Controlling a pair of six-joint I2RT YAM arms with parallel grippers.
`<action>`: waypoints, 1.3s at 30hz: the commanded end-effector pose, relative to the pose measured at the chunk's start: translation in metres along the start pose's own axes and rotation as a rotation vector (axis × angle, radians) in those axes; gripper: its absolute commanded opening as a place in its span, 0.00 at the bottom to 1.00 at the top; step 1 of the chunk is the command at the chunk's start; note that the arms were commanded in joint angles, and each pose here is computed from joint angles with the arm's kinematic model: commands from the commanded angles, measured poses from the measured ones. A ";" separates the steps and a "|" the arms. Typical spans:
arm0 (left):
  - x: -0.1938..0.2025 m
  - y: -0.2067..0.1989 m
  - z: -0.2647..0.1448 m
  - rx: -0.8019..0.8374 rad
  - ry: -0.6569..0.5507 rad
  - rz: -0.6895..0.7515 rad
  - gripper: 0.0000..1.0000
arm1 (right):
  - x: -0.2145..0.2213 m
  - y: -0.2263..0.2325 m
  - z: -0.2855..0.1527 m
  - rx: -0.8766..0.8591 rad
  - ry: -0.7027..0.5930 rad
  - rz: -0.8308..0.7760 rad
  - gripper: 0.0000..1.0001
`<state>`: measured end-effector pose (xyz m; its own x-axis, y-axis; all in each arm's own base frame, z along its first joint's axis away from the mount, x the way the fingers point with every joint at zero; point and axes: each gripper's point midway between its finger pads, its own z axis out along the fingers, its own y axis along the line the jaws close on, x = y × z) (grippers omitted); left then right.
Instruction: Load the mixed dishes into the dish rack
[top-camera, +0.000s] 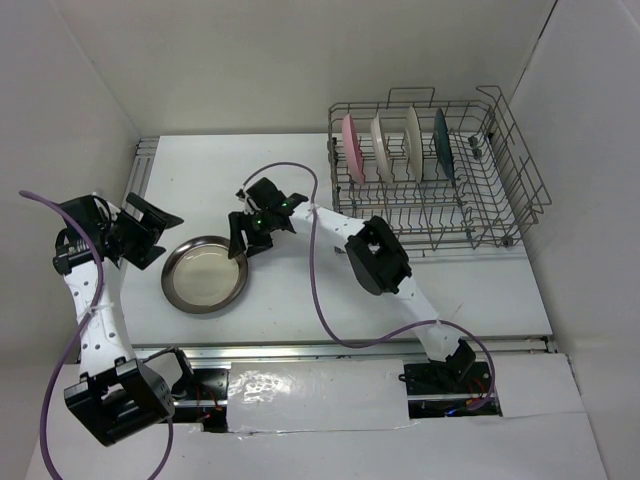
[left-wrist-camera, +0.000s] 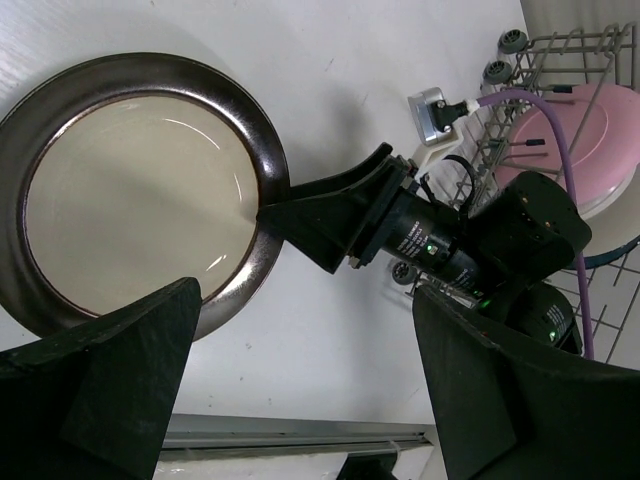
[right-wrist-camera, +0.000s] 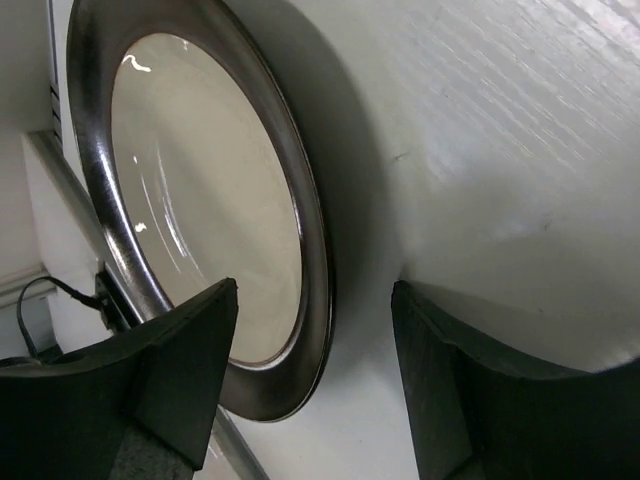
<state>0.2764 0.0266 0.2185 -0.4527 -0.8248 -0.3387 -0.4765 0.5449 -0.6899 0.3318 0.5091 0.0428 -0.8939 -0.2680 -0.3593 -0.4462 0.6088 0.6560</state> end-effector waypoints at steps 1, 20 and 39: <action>-0.008 -0.014 -0.003 0.056 -0.012 0.058 0.99 | 0.001 0.018 0.005 -0.046 0.017 -0.013 0.69; 0.002 0.004 0.012 0.048 0.028 0.085 0.99 | -0.020 0.028 -0.034 -0.137 -0.039 -0.020 0.00; -0.012 -0.028 -0.003 0.140 0.008 0.171 0.99 | -0.112 0.094 -0.187 -0.222 -0.308 -0.151 0.00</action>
<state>0.2908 0.0249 0.2308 -0.5297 -0.7373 -0.4193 -0.3410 0.6377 -0.6907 0.3861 0.4586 0.1160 -0.8859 -0.1794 -0.4277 -0.4437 0.5962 0.6690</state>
